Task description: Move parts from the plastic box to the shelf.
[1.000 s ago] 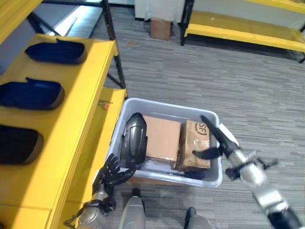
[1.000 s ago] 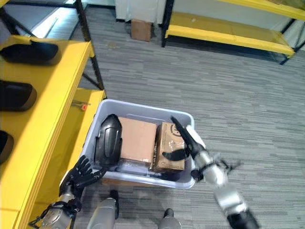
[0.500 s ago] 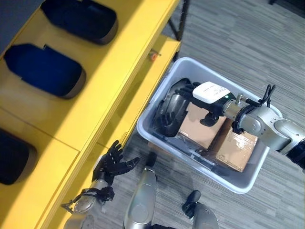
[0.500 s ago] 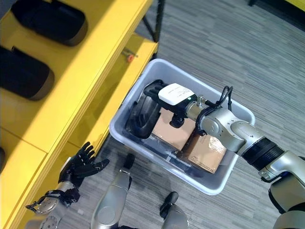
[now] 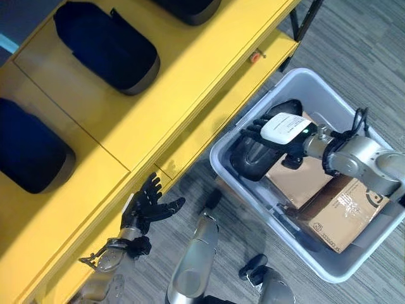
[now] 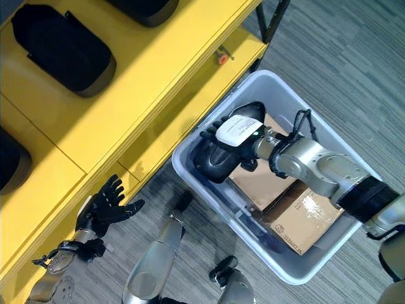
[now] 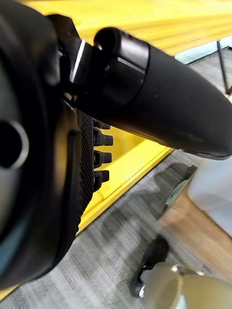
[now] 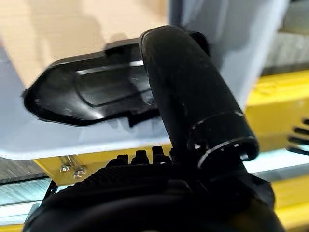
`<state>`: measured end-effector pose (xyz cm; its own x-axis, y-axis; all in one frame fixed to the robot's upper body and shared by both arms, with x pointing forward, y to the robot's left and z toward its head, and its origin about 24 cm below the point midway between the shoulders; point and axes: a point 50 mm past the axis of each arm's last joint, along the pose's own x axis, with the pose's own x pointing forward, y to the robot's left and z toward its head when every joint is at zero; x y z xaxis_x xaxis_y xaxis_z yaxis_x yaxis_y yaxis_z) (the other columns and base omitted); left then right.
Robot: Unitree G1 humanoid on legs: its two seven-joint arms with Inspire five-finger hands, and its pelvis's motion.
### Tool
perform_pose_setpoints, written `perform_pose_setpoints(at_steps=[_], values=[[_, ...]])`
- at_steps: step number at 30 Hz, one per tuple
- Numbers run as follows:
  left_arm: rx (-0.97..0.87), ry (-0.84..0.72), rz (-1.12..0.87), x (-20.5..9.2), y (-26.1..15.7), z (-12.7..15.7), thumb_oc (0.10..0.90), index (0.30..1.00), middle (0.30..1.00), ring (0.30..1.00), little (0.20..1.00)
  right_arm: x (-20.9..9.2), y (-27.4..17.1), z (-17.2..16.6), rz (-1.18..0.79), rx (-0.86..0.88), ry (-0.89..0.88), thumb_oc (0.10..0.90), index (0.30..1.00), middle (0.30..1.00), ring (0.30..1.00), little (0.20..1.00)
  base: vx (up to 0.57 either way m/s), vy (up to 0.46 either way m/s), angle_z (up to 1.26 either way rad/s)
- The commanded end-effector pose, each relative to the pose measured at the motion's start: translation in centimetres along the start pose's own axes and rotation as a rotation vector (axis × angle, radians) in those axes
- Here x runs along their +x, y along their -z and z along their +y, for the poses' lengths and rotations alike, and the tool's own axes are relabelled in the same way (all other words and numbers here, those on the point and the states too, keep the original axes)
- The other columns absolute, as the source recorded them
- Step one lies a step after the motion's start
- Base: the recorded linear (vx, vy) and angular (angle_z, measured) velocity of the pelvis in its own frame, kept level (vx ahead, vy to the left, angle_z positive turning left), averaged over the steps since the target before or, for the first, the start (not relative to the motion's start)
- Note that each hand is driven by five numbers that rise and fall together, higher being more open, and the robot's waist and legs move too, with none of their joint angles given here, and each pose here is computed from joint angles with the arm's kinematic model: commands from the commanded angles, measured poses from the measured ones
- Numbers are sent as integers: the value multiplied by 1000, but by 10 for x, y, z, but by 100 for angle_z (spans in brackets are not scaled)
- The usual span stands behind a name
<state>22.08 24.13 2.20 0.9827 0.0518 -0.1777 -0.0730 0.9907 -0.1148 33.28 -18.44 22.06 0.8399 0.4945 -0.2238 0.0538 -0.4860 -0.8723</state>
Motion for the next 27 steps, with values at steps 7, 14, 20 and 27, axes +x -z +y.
perform_pose_setpoints(at_steps=[7,14,20,27], values=[[-24,14,-171,-4,-29,-4,900,1000,1000,1000,1000,-13,10,-46,26,-129,158,900,1000,1000,1000,1000,19,-38,5],[-36,11,-178,-4,-30,-5,900,1000,1000,1000,1000,-16,18,-46,66,-162,154,900,1000,1000,1000,1000,4,-10,2],[-42,16,-180,-3,-31,-7,900,1000,1000,1000,1000,-14,20,-45,72,-193,146,900,1000,1000,1000,1000,-1,-3,-1],[-53,3,-199,-3,-34,-6,900,1000,1000,1000,1000,-15,22,-44,86,-226,141,900,1000,1000,1000,1000,0,0,0]])
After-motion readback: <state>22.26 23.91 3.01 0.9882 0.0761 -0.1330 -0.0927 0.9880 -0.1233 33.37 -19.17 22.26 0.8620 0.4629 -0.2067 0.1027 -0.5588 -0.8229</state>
